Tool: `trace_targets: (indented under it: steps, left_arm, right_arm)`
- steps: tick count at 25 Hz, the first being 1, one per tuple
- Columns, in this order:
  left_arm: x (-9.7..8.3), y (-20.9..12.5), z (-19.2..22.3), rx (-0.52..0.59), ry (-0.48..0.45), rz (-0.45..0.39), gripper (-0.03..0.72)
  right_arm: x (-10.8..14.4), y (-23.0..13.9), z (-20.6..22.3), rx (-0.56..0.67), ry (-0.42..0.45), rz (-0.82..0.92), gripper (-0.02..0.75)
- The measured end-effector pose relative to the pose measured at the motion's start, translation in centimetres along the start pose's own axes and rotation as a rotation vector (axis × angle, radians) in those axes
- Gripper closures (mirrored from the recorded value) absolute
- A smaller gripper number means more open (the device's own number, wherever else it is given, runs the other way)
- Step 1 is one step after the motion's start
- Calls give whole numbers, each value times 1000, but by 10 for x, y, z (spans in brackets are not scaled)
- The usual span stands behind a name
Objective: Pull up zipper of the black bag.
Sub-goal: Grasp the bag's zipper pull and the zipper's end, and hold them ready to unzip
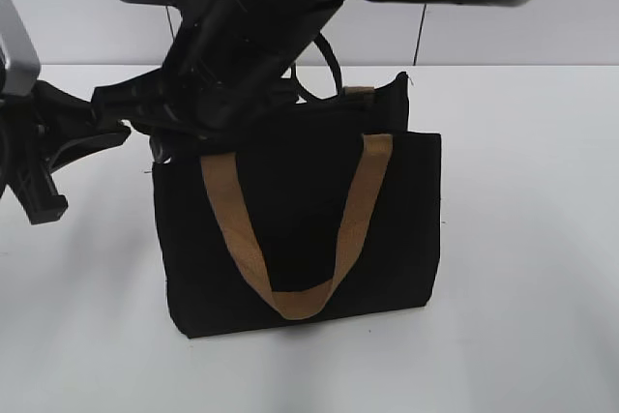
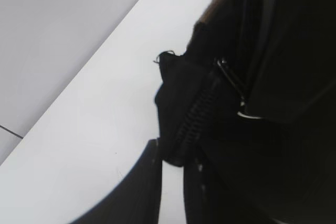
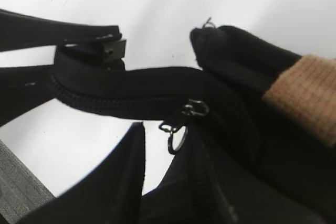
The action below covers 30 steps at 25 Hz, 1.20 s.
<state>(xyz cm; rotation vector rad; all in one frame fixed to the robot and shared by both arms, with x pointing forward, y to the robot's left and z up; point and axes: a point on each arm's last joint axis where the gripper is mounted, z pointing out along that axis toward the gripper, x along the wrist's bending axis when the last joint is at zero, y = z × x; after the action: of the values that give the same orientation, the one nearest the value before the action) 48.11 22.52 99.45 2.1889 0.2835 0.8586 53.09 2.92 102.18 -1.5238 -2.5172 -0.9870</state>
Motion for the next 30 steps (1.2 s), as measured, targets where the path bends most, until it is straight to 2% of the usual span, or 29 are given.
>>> trace_targets:
  steps: [2, 6, 7, 13, 19, 21, 25, 27, 30]
  left_arm:
    - [0, 0, 0, -1, 0, 0, 613]
    - [0, 0, 0, -1, 0, 0, 613]
    - [0, 0, 0, -1, 0, 0, 613]
    - [2, -3, 0, 36, 18, 0, 613]
    - [1, -2, 0, 26, 13, 0, 613]
    - [1, -1, 0, 17, 9, 1, 613]
    - [2, 2, -4, 3, 22, 10, 613]
    - [3, 6, -8, -9, 35, 20, 613]
    - [4, 10, -12, -21, 48, 29, 613]
  right_arm:
    - [0, 0, 0, 0, 0, 0, 549]
    - [0, 0, 0, 4, -1, -1, 723]
    - [0, 0, 0, 5, -1, -1, 739]
    - [2, -1, -11, 20, 1, -12, 739]
    - [4, -1, -18, 26, 3, -36, 737]
    - [4, -2, -18, 39, 1, -44, 674]
    - [4, -3, -18, 47, 6, -30, 451]
    - [5, -3, -18, 44, 12, -21, 411]
    - [5, -3, -18, 42, 16, -16, 402]
